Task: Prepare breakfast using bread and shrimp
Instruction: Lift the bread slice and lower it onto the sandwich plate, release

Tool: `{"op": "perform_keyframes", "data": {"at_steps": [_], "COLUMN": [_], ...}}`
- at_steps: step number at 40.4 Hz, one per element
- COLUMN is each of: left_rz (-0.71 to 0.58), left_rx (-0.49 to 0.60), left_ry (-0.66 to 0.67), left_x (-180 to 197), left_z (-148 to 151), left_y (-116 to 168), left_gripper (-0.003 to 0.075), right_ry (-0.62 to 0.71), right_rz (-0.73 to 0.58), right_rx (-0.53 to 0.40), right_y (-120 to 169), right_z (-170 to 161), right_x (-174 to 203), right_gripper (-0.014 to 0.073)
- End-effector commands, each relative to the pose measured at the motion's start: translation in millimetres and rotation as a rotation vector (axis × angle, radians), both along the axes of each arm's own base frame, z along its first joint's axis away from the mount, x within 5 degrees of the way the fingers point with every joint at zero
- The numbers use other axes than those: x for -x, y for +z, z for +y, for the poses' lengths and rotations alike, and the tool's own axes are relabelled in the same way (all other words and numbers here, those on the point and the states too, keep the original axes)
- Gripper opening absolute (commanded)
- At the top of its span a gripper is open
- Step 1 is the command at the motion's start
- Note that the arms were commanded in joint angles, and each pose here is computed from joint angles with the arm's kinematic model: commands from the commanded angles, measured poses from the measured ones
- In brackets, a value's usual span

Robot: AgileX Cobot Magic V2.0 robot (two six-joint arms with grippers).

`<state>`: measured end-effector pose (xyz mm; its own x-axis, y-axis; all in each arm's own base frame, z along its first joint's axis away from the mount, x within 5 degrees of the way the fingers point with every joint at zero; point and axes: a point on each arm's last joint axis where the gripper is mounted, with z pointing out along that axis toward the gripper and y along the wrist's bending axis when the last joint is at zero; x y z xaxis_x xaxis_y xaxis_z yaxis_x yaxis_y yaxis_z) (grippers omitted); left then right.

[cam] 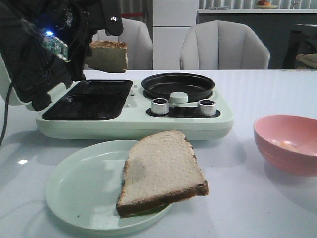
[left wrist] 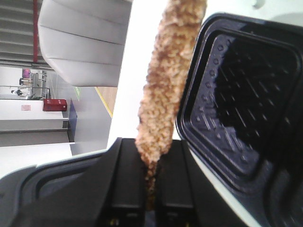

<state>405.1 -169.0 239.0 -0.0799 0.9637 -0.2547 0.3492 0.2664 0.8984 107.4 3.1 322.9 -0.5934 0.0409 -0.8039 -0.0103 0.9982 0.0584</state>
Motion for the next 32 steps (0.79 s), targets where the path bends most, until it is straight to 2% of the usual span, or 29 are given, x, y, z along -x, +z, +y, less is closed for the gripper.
{"op": "perform_keyframes", "data": {"at_steps": [1, 12, 16, 22, 25, 32], "left_rz": [-0.111, -0.06, -0.052, -0.047, -0.043, -0.039], "left_rx": [-0.01, -0.022, -0.014, -0.016, -0.018, -0.035], "left_ry": [0.013, 0.013, 0.006, 0.006, 0.006, 0.028], "left_x": [-13.9, -26.5, -27.3, -26.8, -26.2, -22.5], "left_z": [2.3, 7.1, 8.3, 8.6, 8.8, 11.9], "left_y": [28.9, 6.2, 5.6, 4.0, 2.6, -1.3], "left_gripper": [0.0099, 0.0119, 0.0202, 0.0435, 0.0505, 0.0488], "right_ry": [0.0, 0.0, 0.0, 0.0, 0.0, 0.0], "right_rz": [-0.095, -0.095, -0.094, -0.094, -0.094, -0.094], "right_rx": [0.007, 0.007, 0.007, 0.007, 0.007, 0.007], "right_y": [15.5, 15.5, 15.4, 15.4, 15.4, 15.4], "right_z": [-0.4, -0.4, -0.4, -0.4, -0.4, -0.4], "right_x": [-4.6, -4.6, -4.6, -4.6, -4.6, -4.6], "right_gripper": [0.0559, 0.0559, 0.0559, 0.0559, 0.0559, 0.0559]}}
